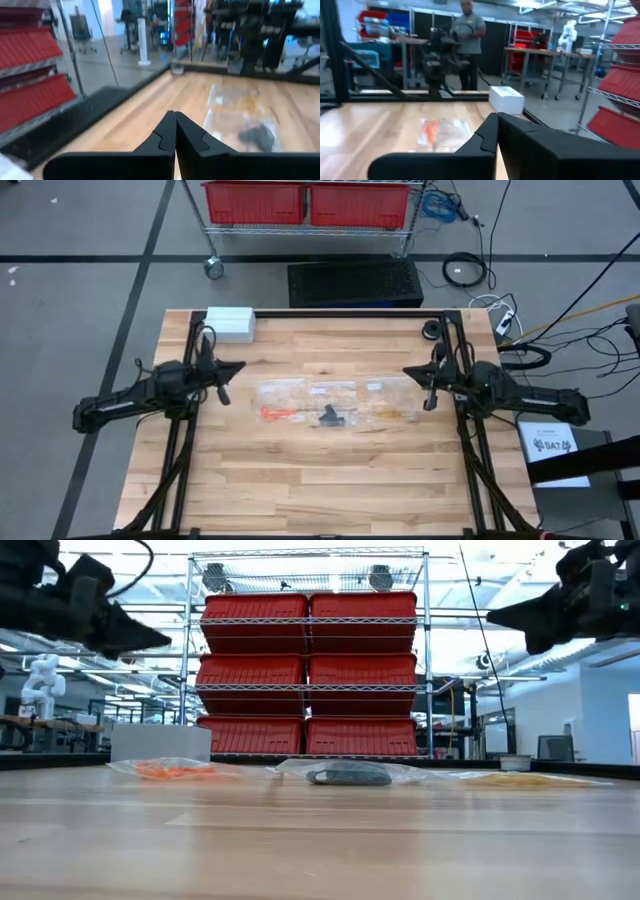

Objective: Sort rubber bands
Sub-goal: Return to Home Position

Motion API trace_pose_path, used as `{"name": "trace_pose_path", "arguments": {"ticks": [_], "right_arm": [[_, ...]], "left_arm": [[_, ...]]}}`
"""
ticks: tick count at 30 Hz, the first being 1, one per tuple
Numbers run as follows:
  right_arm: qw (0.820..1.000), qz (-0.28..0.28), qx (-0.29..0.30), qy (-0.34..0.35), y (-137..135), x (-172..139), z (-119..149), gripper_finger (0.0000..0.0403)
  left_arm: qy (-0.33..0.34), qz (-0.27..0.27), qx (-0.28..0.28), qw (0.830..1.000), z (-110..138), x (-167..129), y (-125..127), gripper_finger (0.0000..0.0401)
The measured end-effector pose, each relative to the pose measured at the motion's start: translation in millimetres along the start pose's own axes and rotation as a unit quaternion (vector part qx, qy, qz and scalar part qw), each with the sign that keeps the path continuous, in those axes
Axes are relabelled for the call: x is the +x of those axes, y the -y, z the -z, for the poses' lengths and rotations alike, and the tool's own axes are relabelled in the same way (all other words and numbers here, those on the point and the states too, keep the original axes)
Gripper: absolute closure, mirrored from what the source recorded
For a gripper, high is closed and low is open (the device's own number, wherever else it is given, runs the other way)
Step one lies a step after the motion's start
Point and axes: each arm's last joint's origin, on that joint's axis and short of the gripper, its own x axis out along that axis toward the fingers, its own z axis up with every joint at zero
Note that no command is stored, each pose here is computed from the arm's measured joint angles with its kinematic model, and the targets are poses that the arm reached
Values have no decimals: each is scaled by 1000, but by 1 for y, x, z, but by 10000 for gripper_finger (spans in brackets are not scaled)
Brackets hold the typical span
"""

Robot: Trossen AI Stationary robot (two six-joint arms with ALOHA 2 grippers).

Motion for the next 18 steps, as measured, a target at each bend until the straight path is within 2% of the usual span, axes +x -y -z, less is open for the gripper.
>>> {"name": "trace_pose_path", "arguments": {"ticks": [4, 8, 12, 15, 18], "right_arm": [[1000, -10, -2, 13, -1, -1, -2, 403], [1000, 13, -19, 7, 1, -1, 2, 403], [998, 60, -26, -24, 6, 0, 15, 403], [994, 74, -7, -79, 9, 0, 26, 403], [992, 82, -1, -93, 10, 1, 29, 403]], "left_arm": [[-10, 5, -3, 1000, 8, 2, 2, 397], [24, 5, 15, 1000, 6, 4, 3, 397], [49, 2, 23, 999, 7, 6, 4, 397], [49, 2, 23, 999, 7, 6, 4, 397], [48, 0, 27, 998, 7, 6, 4, 393]]}}
